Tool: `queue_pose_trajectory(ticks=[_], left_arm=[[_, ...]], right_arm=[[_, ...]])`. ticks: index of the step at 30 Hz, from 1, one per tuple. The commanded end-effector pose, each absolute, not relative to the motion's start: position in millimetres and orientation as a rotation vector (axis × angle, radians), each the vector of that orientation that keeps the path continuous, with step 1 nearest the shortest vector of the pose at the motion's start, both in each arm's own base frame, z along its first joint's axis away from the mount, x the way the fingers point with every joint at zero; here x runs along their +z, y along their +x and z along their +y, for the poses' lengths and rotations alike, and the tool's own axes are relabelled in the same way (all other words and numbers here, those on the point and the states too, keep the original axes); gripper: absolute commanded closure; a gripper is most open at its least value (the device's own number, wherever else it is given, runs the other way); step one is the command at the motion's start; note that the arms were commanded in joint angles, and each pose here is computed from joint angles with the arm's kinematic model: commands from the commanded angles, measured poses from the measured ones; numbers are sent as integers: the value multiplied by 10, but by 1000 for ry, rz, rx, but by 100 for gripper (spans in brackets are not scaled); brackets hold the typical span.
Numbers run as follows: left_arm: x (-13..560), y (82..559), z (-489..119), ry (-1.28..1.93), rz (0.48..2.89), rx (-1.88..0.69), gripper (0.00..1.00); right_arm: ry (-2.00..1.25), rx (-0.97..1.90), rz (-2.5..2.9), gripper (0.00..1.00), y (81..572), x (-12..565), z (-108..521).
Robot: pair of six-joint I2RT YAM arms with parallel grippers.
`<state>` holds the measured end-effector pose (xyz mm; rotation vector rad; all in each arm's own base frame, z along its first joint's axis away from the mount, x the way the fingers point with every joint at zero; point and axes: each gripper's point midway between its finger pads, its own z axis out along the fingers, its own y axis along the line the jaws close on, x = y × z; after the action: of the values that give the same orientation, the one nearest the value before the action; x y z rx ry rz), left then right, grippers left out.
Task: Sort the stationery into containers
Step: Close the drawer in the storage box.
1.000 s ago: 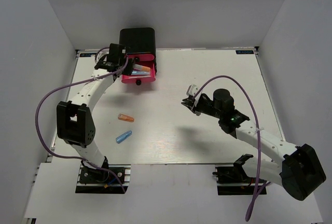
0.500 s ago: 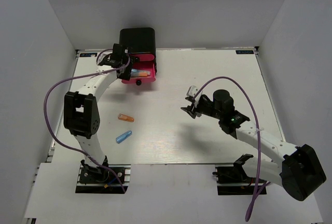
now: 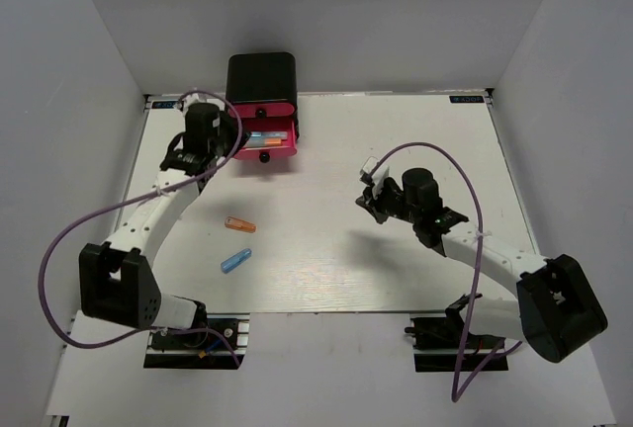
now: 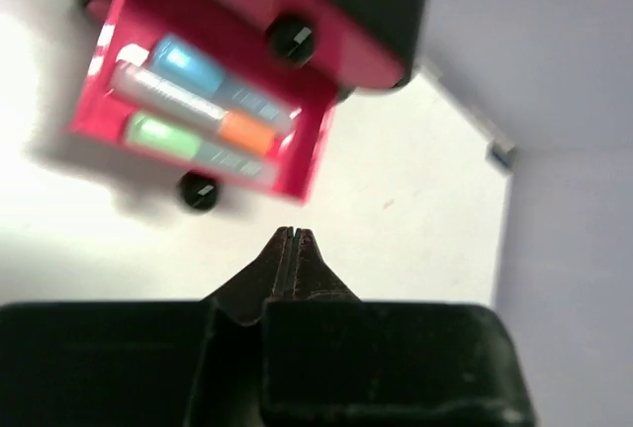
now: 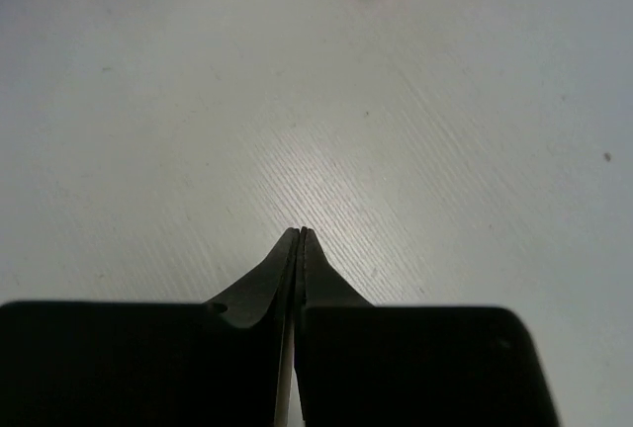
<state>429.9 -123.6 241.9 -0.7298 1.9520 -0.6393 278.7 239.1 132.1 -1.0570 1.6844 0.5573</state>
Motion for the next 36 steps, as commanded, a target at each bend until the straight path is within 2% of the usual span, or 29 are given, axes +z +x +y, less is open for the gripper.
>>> queue_pose_trajectory(ticks=[1,6,13,18,23,30,36], left_arm=[[2013,4087,-1256,-562,2060,-601,100],[1474,3870,-1164,-558,2105,-525,100],[1056,4164,-1006,-745,2095,-419,100],[1000,4571,-1067,-882,2049,-440,100],[928,4759,-1028,-1019,1990,-429,100],[929,4860,-1033,-1173,1886,-503,86],[1018,5119,-1179,-1198,1834,-616,83]], right_arm=[[-978,560,1791,100,2849,1181,2300],[-943,562,1838,100,2931,1144,2222],[-935,581,1867,100,2950,1149,2210],[-939,573,1861,100,2957,1186,2184],[-945,555,1860,100,2933,1189,2128],[-947,562,1879,100,2873,1118,2088],[-966,549,1868,100,2897,1119,2084]])
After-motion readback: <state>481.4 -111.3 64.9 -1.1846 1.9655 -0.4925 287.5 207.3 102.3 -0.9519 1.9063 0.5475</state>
